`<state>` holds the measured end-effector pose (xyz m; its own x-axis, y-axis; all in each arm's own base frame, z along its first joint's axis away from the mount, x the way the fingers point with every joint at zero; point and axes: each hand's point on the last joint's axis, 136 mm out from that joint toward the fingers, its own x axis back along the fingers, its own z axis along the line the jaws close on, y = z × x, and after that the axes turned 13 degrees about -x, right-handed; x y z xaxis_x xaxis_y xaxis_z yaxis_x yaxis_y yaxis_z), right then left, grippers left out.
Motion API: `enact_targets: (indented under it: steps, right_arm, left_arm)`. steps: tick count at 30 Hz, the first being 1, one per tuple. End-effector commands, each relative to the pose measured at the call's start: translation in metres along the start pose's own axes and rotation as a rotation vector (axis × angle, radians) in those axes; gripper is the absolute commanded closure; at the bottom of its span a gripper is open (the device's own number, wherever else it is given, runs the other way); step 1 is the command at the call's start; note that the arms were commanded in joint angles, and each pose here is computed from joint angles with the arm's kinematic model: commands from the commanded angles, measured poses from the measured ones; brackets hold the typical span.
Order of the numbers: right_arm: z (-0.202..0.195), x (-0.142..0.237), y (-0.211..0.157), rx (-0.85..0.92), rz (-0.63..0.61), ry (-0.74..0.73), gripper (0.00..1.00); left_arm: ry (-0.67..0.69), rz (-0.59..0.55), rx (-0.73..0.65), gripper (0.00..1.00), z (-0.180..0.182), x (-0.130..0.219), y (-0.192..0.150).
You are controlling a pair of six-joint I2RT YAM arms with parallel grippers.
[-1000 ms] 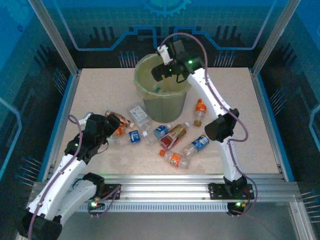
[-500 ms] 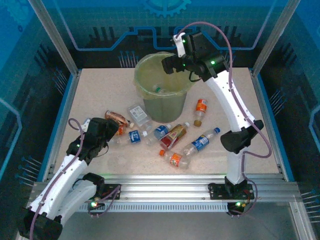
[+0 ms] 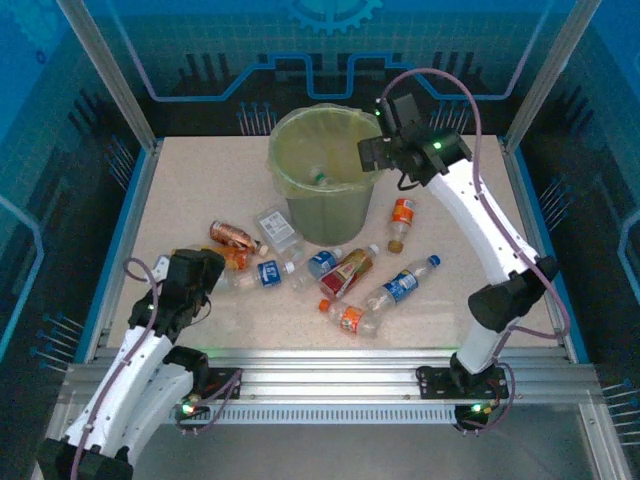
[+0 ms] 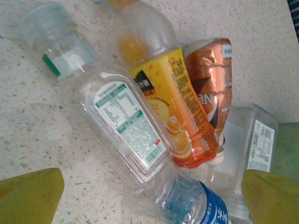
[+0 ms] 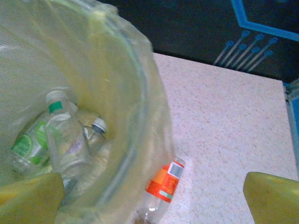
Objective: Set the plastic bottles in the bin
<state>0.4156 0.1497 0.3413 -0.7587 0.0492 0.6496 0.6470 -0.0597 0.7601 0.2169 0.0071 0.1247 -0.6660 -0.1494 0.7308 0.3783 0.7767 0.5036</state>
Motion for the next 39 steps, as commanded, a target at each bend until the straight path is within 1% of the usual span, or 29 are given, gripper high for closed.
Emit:
enact_targets:
  steps: [1, 10, 13, 20, 27, 39]
  right_arm:
    - [-0.030, 0.012, 0.006, -0.119, -0.045, -0.052, 0.00]
    - [-0.085, 0.003, -0.028, -0.338, 0.040, -0.027, 0.00]
    - [-0.096, 0.001, -0.037, -0.386, 0.063, -0.011, 0.00]
    - [-0.105, -0.005, -0.049, -0.393, 0.086, -0.040, 0.00]
    - [-0.116, -0.004, -0.068, -0.411, 0.084, -0.085, 0.00]
    - [-0.118, 0.000, -0.077, -0.408, 0.083, -0.073, 0.00]
  left_arm:
    - [0.048, -0.008, 0.034, 0.01, 0.018, -0.002, 0.000]
    - [0.077, -0.013, 0.088, 0.01, 0.031, -0.008, 0.002]
    - [0.079, -0.011, 0.115, 0.01, 0.035, -0.010, 0.004]
    - [0.088, 0.013, 0.146, 0.01, 0.042, -0.020, 0.004]
    - [0.093, 0.103, 0.160, 0.01, 0.043, -0.033, -0.001]
    - [0.031, 0.117, 0.221, 0.01, 0.035, -0.048, -0.001]
